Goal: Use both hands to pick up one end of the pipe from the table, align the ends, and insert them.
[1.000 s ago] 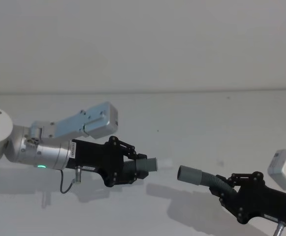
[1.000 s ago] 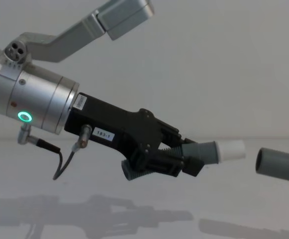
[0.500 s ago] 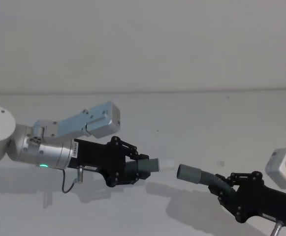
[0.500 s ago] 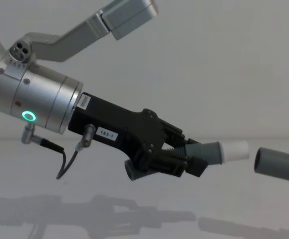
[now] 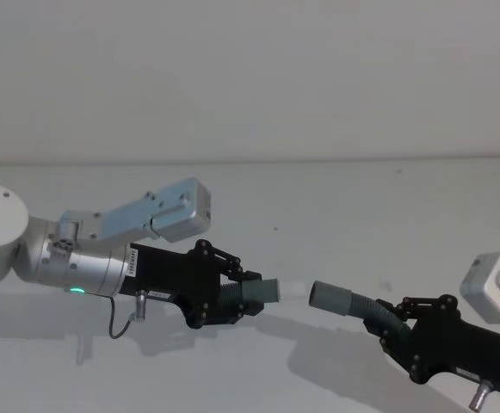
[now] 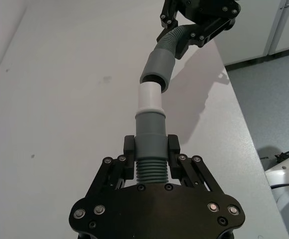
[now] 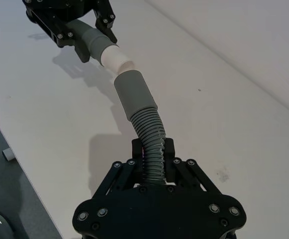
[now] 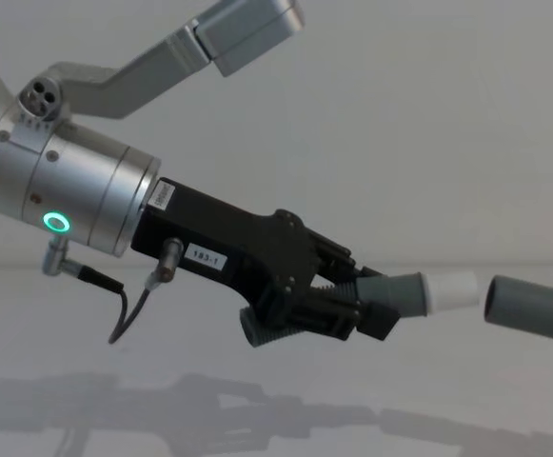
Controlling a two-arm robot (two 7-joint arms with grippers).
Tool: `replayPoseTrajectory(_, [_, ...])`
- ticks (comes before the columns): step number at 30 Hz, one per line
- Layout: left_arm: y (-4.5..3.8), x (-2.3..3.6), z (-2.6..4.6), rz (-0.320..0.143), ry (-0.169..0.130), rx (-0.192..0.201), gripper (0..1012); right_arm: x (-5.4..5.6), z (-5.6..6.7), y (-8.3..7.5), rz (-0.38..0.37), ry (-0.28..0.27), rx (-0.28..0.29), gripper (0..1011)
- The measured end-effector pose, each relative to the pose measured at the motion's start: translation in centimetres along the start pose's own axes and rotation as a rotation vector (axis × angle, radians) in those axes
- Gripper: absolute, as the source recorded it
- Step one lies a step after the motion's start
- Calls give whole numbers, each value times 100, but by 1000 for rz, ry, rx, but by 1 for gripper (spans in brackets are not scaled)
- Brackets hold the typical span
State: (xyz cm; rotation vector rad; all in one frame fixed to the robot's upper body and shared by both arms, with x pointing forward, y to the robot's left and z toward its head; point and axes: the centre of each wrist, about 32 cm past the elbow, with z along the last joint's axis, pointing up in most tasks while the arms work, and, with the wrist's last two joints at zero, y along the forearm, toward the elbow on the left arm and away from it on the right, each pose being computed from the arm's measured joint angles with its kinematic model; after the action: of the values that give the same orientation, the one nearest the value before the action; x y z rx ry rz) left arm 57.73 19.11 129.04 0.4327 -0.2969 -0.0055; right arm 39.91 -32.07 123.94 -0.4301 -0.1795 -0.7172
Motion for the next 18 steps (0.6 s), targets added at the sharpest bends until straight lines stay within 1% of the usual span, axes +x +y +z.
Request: replayPoseTrajectory(18, [-24, 19, -9, -9, 1, -2, 353, -3, 47, 10, 29, -11, 8, 206])
